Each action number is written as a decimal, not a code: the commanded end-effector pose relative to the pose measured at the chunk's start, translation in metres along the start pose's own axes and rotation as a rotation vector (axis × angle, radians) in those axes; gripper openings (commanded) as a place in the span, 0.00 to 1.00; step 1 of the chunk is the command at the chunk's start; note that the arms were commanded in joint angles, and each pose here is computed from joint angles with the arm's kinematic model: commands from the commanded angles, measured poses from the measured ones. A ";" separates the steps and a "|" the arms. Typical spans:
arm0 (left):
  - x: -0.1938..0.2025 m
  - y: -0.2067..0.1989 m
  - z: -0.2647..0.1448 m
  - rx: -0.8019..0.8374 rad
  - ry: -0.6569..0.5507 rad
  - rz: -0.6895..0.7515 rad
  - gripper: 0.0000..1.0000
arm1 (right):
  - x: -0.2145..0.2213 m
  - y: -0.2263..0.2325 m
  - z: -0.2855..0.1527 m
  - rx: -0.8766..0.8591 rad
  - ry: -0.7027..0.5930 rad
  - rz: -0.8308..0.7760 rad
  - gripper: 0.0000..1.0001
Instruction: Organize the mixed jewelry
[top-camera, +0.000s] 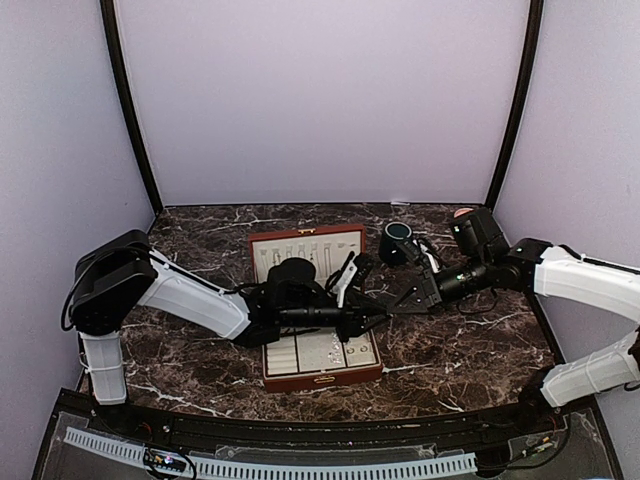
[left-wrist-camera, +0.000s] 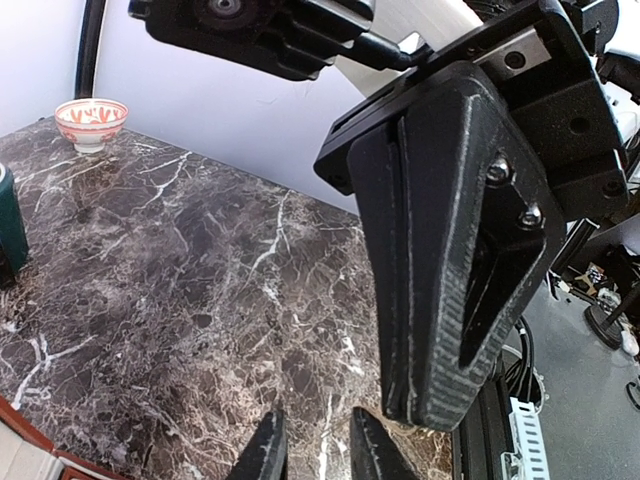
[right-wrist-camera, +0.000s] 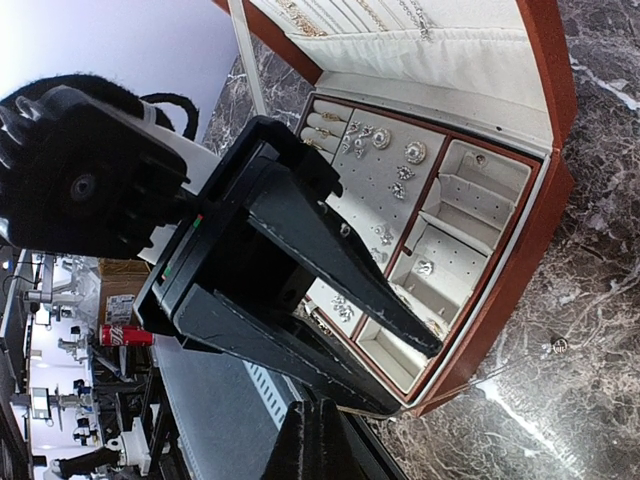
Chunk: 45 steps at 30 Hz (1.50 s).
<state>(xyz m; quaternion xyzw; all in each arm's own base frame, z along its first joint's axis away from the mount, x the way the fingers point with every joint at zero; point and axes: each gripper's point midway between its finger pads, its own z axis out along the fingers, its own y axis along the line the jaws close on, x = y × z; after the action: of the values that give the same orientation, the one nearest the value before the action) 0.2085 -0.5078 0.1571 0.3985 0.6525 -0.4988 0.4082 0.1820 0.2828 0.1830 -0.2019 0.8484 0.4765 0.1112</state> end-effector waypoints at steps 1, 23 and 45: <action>-0.018 -0.014 0.004 0.056 -0.053 0.019 0.23 | -0.007 0.002 -0.004 -0.010 -0.038 -0.017 0.00; -0.020 -0.027 0.011 0.129 -0.068 0.028 0.00 | -0.015 -0.007 -0.011 0.015 -0.086 0.014 0.00; -0.024 -0.007 -0.013 -0.052 -0.068 -0.031 0.04 | -0.017 -0.005 -0.022 0.008 -0.115 -0.025 0.00</action>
<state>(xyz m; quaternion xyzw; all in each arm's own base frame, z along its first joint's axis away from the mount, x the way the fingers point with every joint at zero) 0.2049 -0.5006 0.1623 0.3752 0.6593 -0.5049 0.4119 0.2043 0.2642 0.1870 -0.1652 0.8561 0.4647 0.1543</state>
